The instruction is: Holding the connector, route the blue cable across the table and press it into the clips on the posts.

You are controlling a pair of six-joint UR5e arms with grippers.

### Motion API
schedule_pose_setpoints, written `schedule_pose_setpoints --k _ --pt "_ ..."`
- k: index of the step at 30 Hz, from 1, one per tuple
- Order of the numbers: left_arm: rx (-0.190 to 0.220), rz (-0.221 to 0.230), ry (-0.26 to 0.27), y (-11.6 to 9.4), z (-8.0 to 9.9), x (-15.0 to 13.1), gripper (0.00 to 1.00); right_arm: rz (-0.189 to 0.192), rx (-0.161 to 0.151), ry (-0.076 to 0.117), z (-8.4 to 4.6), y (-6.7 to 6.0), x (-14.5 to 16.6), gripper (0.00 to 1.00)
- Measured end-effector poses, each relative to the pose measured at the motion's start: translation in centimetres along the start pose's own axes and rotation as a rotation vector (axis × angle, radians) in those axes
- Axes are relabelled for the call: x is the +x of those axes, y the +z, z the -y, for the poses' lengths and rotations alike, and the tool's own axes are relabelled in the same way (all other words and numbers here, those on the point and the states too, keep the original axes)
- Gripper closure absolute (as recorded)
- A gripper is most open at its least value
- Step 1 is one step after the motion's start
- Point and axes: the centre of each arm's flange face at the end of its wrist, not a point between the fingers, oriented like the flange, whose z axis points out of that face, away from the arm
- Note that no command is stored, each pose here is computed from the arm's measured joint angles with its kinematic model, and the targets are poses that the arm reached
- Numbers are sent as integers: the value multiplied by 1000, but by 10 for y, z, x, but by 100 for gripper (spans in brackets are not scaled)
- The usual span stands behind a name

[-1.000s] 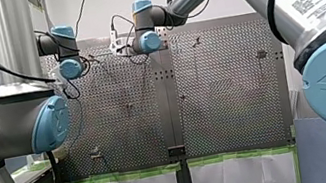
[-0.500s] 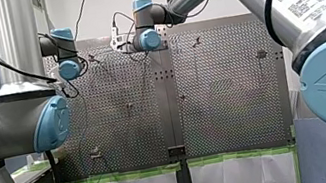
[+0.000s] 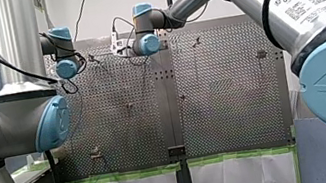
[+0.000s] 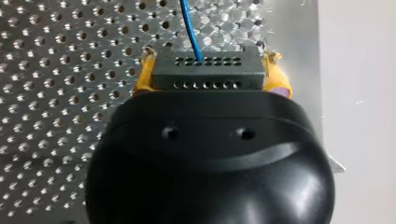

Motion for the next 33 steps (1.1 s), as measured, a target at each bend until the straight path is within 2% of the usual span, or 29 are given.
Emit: schedule_pose_setpoints --k 6,11,15,23,27,33 --pt "3 -14 -1 7 -8 12 100 -14 -7 0 -5 3 7 100" --pt "9 8 -14 14 -12 11 100 -16 -33 -1 -16 5 7 100" --pt "34 23 -21 22 -11 8 100 -16 -47 -3 -25 6 7 100" --pt "52 4 -23 38 -17 28 100 -15 -62 -5 -35 7 6 100" --pt "49 0 -21 48 -22 36 100 -13 -67 -8 -39 7 5 100" --pt "32 -30 -21 51 -32 55 100 -11 -68 -10 -40 7 4 100"
